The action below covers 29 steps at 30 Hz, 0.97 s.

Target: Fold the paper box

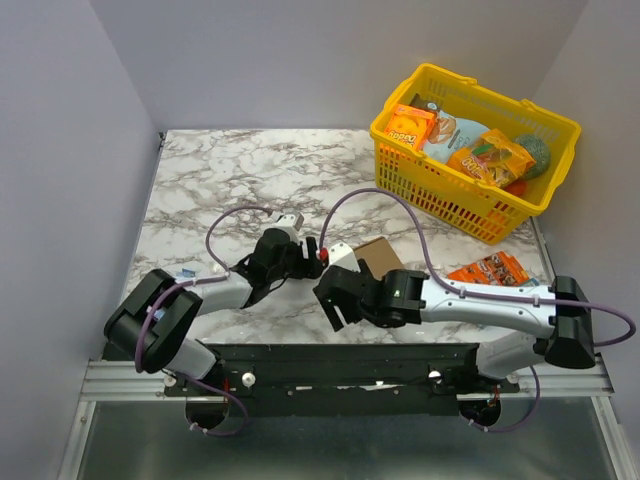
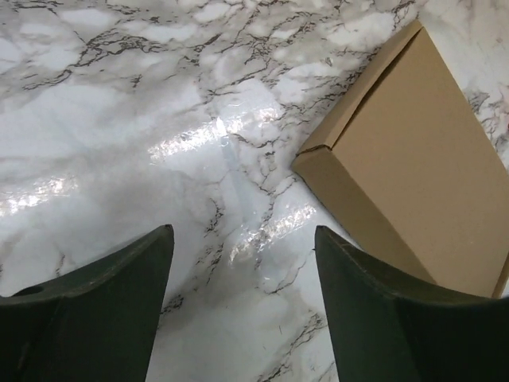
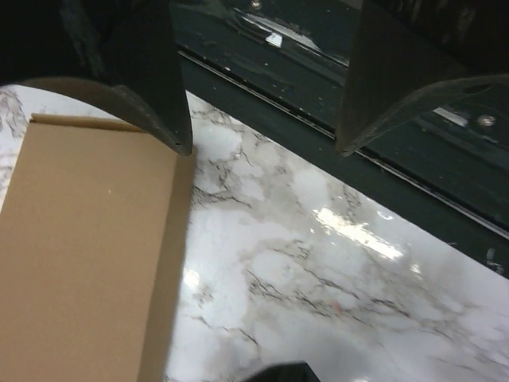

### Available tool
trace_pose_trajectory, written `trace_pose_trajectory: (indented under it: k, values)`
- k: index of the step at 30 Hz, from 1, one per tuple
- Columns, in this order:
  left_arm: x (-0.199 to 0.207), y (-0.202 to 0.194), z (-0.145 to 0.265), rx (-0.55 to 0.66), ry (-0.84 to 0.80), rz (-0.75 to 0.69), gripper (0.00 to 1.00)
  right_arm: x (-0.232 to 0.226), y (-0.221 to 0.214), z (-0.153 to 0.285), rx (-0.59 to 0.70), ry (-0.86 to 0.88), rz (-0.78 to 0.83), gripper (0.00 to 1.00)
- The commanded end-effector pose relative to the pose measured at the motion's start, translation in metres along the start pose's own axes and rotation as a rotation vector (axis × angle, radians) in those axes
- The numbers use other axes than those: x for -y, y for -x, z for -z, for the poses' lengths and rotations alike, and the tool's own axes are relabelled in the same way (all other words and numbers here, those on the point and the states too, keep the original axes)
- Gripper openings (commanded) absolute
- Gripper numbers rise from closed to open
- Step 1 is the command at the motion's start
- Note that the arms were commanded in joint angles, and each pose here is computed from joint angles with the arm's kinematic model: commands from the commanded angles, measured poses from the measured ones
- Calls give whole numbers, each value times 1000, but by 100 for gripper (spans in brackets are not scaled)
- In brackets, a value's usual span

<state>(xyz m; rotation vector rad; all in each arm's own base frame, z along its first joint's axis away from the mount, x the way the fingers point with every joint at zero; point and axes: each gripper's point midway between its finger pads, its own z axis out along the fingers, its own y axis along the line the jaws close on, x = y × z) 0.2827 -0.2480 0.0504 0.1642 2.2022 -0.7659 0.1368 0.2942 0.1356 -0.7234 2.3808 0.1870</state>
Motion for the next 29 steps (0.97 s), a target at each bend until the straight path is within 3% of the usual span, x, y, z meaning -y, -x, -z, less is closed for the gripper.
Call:
trace_pose_trajectory:
  k: [1,3,8,15,20,29]
  values:
    - [-4,37,13,109,56,-24,88,-2,53,5,162,144,-119,89]
    - [-12,47,18,138,95,-19,93,21,53,-10,166,167,-187,92]
    - [-30,90,53,269,142,49,99,87,93,6,390,240,-311,97]
    - [-63,136,113,374,251,100,99,221,96,36,605,74,-440,100]
    - [-57,149,136,407,275,102,99,253,95,60,692,-44,-398,100]
    - [-56,158,152,409,321,111,99,274,89,75,731,-182,-370,100]
